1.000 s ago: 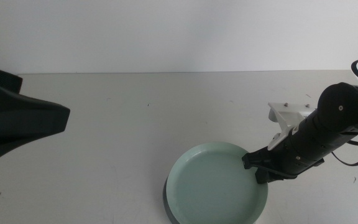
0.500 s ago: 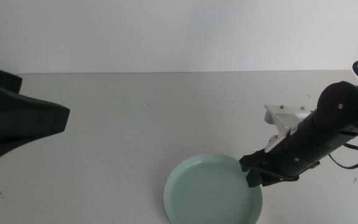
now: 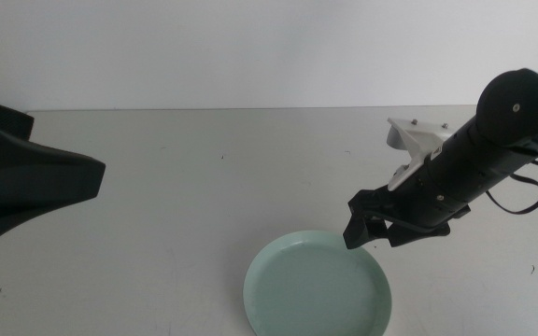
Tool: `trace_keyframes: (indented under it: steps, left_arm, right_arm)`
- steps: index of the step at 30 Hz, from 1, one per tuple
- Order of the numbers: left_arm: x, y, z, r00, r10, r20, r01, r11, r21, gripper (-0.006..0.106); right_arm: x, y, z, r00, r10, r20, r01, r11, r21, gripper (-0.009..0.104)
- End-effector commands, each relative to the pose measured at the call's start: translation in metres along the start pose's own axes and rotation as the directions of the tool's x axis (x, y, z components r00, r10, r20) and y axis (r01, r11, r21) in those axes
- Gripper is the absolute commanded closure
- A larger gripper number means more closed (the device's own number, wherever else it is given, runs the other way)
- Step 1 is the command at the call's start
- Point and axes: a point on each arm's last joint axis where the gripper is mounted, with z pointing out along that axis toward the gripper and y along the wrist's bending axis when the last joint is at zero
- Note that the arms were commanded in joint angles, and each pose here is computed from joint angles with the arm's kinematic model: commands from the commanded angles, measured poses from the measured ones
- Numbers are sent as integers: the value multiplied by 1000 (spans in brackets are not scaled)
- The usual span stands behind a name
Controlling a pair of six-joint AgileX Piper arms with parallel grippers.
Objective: Stack the three bowls on top of each other.
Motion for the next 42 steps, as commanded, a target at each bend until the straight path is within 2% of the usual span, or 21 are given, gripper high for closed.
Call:
trace_keyframes:
  steps: [1,8,13,16,18,22,25,29,31,35,38,42]
  left_arm:
    - [-10,-2,-6,997,-10,82,10,1000,1,-5]
    - [-10,-2,-6,997,-10,82,10,1000,1,-5]
    - [-10,-2,-6,996,-10,83,10,1000,1,-5]
    - [-16,1,-5,990,-7,142,11,1000,-27,-5]
    - [-23,8,0,982,-47,184,57,997,-52,-5]
    - [-37,33,23,978,-119,171,147,976,-161,-5]
    - [-47,54,39,972,-194,134,224,936,-272,-5]
    - [-52,77,43,973,-189,132,229,860,-456,-5]
    - [-50,82,42,974,-191,124,228,833,-504,-5]
    - [-44,79,35,968,-225,114,251,817,-519,-5]
    - [-36,70,24,963,-215,165,269,828,-492,-5]
    - [-11,56,11,950,-192,247,288,845,-451,-5]
  right_arm:
    - [-10,15,-34,995,-39,92,42,999,-34,40]
    - [-17,30,-84,963,-141,228,143,990,10,40]
    - [-19,37,-119,922,-211,326,200,978,68,40]
    - [-18,39,-142,895,-226,385,205,974,95,40]
    - [-17,36,-157,879,-204,430,178,979,101,40]
    - [-17,22,-185,850,-147,506,102,988,115,40]
    - [-13,4,-205,846,-103,524,33,989,141,40]
    - [3,-19,-232,824,-54,563,-59,982,181,40]
    - [12,-22,-249,782,-81,618,-72,973,219,40]
    - [35,-14,-274,719,-171,674,-62,949,308,40]
    - [59,-10,-280,678,-205,706,-65,940,335,40]
    - [91,-13,-264,599,-249,761,-63,933,355,40]
